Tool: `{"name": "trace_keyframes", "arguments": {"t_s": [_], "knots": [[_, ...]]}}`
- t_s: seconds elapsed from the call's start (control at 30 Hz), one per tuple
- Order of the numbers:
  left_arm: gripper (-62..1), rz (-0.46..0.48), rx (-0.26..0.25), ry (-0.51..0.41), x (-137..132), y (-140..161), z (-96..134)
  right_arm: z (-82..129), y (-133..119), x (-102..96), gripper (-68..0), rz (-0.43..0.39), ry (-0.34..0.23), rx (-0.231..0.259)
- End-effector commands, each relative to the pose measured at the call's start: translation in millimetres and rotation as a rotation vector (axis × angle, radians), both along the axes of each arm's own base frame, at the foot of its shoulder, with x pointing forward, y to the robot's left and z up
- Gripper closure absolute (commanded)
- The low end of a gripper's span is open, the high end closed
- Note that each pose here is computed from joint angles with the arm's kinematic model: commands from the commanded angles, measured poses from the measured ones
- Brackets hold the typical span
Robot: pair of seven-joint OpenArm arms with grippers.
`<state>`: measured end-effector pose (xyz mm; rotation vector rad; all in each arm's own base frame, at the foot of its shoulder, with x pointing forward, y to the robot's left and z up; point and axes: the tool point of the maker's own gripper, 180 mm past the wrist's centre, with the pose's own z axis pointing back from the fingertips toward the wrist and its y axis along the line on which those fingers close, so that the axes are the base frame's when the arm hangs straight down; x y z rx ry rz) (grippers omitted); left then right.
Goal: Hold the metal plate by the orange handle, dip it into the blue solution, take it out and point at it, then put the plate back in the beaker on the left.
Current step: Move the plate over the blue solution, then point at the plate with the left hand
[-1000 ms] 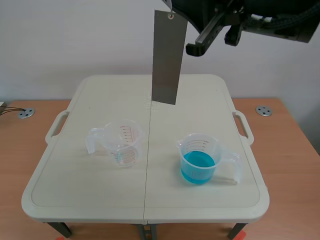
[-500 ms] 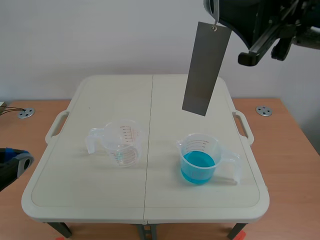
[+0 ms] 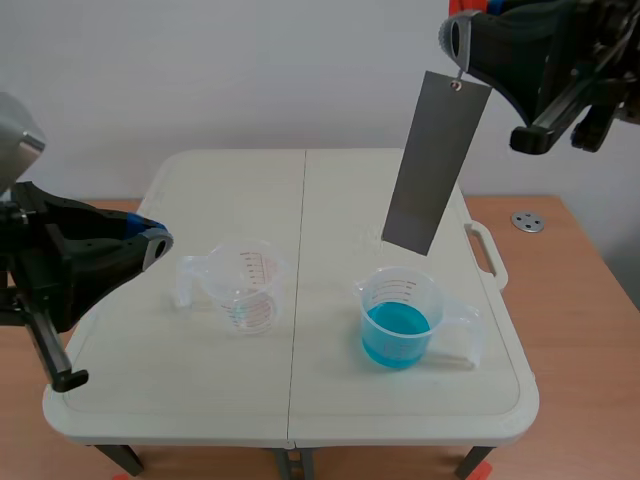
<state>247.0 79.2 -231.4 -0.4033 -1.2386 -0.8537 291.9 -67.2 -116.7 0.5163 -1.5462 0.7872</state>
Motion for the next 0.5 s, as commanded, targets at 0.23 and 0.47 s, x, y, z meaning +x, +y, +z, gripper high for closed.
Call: {"name": "trace_keyframes", "arguments": {"t_s": [0.23,0.47], "knots": [[-1.8,-0.148,0.001,0.018,11.9,-36.9,-7.4,12.7,2.4,-3.2,-1.1,0.018,-0.040,0.016],[-1.8,-0.206,0.021,0.041,27.6,-58.1,-18.0,12.7,2.5,-3.2,-1.1,0.018,-0.040,0.017]]}}
